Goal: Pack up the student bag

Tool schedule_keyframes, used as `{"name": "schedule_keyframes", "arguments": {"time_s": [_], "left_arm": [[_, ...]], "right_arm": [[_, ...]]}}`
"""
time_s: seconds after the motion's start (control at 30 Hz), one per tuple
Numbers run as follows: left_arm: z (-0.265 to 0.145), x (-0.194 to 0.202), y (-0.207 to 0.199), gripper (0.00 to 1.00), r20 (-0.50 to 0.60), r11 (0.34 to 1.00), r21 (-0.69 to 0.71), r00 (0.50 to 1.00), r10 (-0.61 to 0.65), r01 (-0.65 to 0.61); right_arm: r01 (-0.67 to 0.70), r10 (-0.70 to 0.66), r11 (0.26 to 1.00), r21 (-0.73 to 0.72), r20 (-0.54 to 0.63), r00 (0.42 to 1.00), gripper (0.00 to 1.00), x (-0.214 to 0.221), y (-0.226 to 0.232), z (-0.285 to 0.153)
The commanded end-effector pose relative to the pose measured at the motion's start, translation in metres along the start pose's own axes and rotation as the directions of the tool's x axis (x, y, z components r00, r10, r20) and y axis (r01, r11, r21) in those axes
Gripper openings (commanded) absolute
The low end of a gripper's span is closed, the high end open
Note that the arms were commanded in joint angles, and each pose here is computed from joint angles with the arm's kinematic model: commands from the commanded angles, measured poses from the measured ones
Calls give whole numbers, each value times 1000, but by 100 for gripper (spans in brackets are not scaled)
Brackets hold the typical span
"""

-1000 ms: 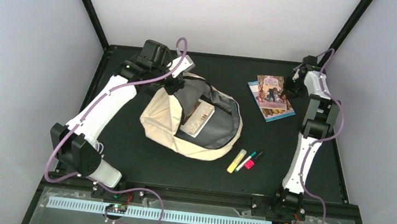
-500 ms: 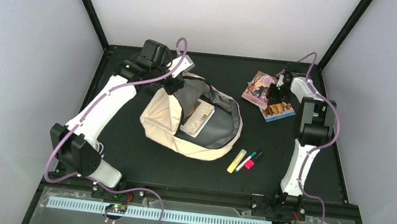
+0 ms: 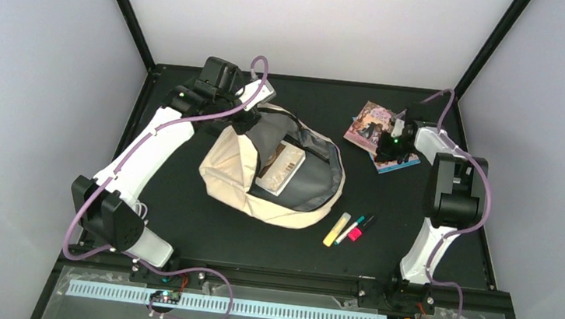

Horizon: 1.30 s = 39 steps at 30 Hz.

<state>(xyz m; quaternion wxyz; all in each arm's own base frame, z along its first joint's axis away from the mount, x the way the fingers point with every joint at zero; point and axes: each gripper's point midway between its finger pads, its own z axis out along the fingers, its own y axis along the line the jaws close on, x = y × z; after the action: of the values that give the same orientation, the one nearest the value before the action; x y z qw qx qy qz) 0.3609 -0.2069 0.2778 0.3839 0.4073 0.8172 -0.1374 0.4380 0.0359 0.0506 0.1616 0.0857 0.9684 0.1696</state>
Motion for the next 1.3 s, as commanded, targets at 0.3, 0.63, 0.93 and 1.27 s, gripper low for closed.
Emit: {"name": "schedule_keyframes", "arguments": {"time_s": [0.3, 0.63, 0.93, 1.27], "left_arm": [[-16, -3, 7, 2, 13, 998, -55, 999, 30, -29], [-15, 2, 8, 1, 1, 997, -62, 999, 36, -36], [-10, 5, 10, 2, -16, 997, -64, 999, 32, -33], [-4, 8, 10, 2, -34, 998, -53, 999, 27, -29]], "right_arm": [[57, -56, 998, 12, -56, 997, 1, 42, 11, -3], [-61, 36, 984, 164, 156, 987, 53, -46, -11, -17], [-155, 135, 967, 200, 113, 984, 69, -86, -35, 23], [-255, 251, 966, 41, 88, 964, 70, -89, -5, 47]]}}
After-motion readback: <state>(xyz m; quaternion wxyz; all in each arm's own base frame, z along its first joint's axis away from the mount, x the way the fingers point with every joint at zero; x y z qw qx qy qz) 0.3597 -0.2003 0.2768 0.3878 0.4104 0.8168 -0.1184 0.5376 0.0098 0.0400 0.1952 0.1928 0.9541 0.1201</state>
